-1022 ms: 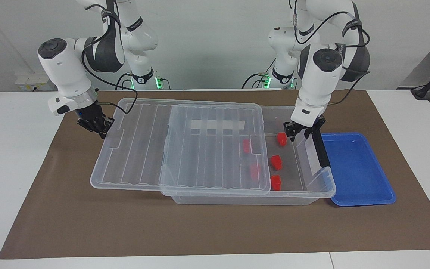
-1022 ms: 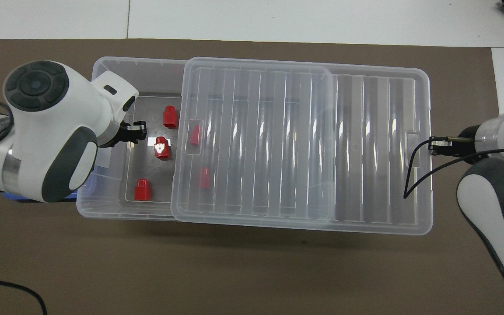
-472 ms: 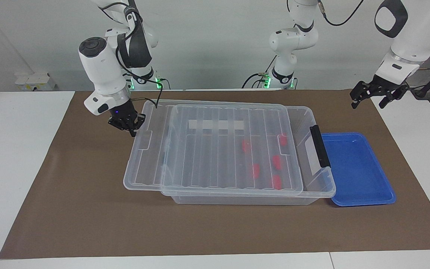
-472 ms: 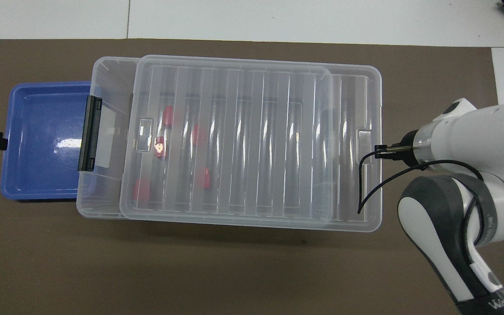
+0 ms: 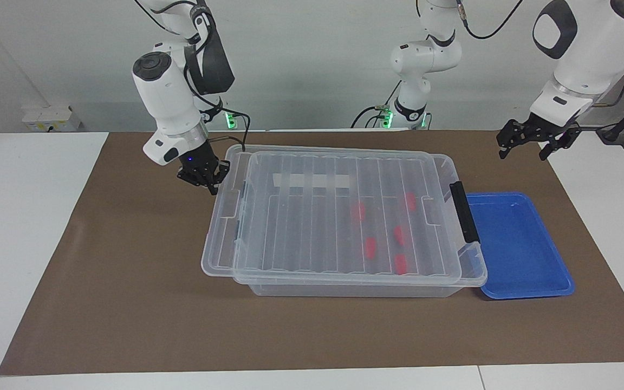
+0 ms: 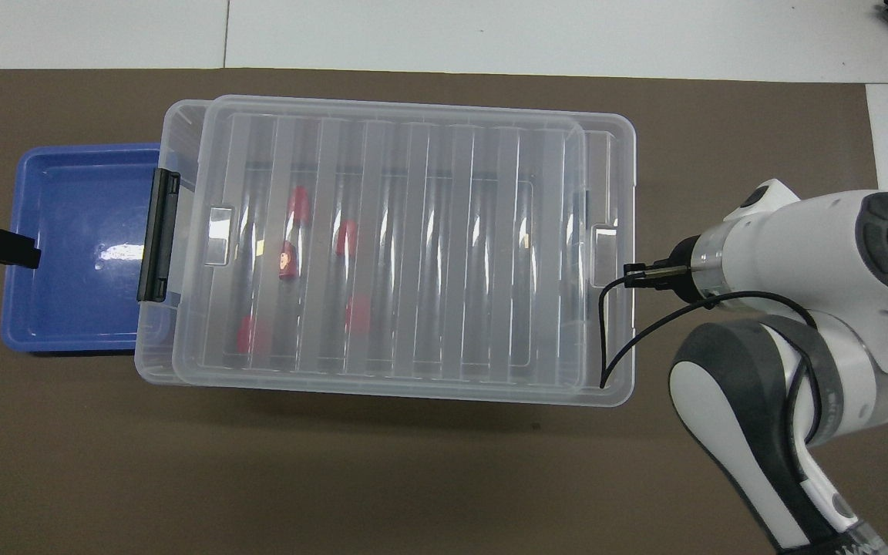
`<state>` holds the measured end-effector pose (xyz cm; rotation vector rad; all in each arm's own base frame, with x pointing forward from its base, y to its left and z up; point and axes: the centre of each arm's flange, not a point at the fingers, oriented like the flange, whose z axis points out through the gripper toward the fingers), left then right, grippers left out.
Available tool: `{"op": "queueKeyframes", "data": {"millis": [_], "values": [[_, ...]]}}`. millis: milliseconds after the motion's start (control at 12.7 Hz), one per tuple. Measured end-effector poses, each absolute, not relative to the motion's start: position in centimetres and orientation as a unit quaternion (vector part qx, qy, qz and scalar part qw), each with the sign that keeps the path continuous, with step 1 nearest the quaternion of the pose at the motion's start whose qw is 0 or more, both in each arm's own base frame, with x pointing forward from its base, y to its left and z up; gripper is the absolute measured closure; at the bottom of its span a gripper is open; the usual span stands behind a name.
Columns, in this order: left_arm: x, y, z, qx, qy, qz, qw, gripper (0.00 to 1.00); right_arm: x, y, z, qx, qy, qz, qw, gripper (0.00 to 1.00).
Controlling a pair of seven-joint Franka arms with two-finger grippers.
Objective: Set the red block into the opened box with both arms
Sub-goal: 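Slide the lid closed with the right gripper while the left gripper withdraws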
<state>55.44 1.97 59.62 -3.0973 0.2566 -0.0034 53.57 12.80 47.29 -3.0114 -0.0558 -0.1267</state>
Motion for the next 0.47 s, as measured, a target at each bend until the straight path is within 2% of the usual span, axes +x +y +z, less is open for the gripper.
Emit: {"op": "queueKeyframes", "data": {"millis": [472], "values": [[55.4, 1.9, 59.6, -0.996, 0.083, -0.001, 0.017, 0.0, 52.9, 15.3, 47.3, -0.996, -0.033, -0.038, 0.078, 0.99]]}}
